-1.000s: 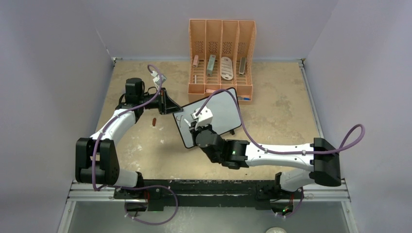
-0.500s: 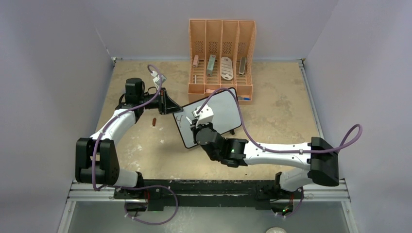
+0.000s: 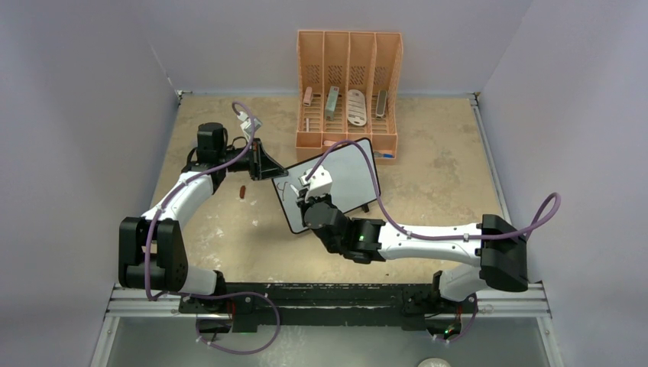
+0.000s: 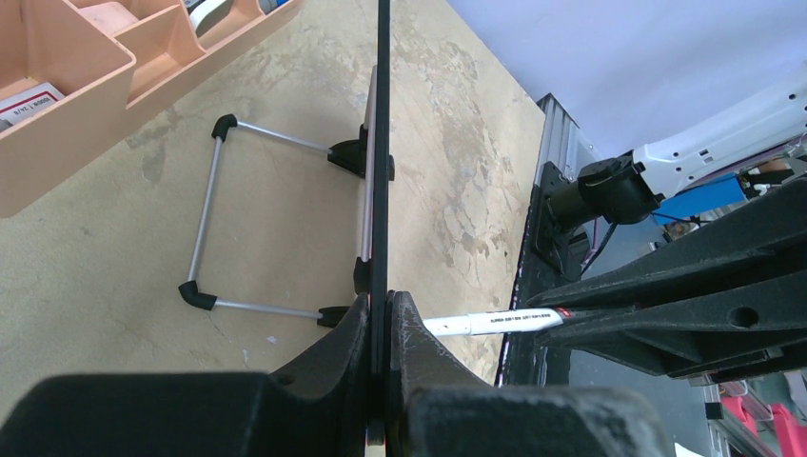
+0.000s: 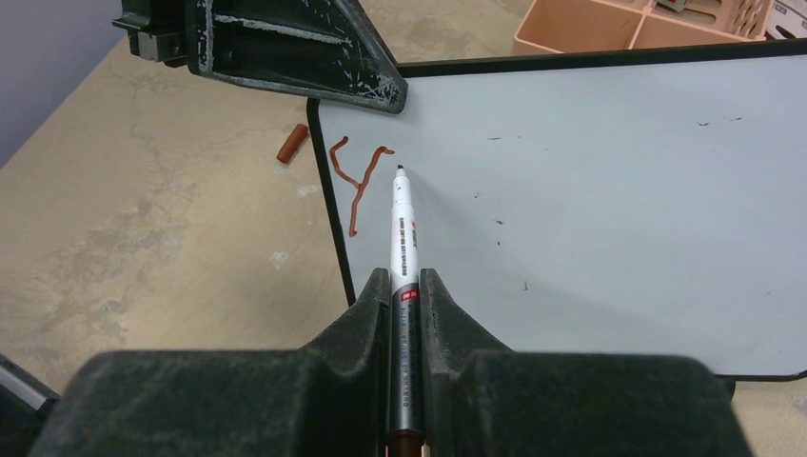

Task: Write a sentence on the whiteboard

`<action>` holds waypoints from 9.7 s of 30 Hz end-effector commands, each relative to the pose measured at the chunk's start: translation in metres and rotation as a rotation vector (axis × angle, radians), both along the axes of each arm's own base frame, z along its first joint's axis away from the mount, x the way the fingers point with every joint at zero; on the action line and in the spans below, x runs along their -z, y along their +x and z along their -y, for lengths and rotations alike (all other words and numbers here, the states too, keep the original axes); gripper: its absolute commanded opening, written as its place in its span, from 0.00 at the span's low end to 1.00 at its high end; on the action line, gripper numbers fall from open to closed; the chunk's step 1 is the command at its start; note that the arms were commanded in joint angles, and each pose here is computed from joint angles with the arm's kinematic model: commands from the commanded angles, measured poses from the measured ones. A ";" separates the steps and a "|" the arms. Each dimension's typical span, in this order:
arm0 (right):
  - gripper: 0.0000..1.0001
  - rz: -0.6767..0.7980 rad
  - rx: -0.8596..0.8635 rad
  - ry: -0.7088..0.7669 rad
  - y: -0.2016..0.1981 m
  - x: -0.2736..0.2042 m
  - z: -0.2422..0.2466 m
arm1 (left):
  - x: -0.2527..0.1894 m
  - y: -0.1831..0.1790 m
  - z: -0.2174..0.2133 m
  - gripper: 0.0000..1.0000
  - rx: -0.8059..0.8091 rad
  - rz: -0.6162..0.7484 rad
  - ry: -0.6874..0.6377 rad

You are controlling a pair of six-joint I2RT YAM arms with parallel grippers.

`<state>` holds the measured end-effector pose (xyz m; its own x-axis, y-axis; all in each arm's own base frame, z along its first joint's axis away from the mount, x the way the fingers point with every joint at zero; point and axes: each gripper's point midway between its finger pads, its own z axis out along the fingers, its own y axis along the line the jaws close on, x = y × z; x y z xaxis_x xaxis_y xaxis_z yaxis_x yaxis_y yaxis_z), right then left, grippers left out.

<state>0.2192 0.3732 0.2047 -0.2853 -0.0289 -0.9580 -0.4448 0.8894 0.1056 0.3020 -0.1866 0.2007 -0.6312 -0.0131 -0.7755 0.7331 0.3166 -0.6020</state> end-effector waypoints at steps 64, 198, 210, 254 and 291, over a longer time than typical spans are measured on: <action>0.00 -0.040 -0.013 -0.041 0.004 0.007 0.001 | -0.019 0.002 0.004 0.00 0.035 0.077 -0.016; 0.00 0.024 0.055 -0.016 0.025 -0.025 0.022 | -0.016 0.000 0.004 0.00 0.031 0.055 -0.005; 0.00 0.024 0.050 -0.022 0.027 -0.022 0.021 | -0.016 0.000 0.004 0.00 0.032 0.055 -0.007; 0.00 -0.085 0.018 -0.132 0.012 0.015 0.034 | -0.016 0.001 0.004 0.00 0.030 0.055 -0.005; 0.00 0.014 0.120 -0.066 0.028 -0.020 0.049 | -0.015 0.001 0.004 0.00 0.033 0.055 -0.006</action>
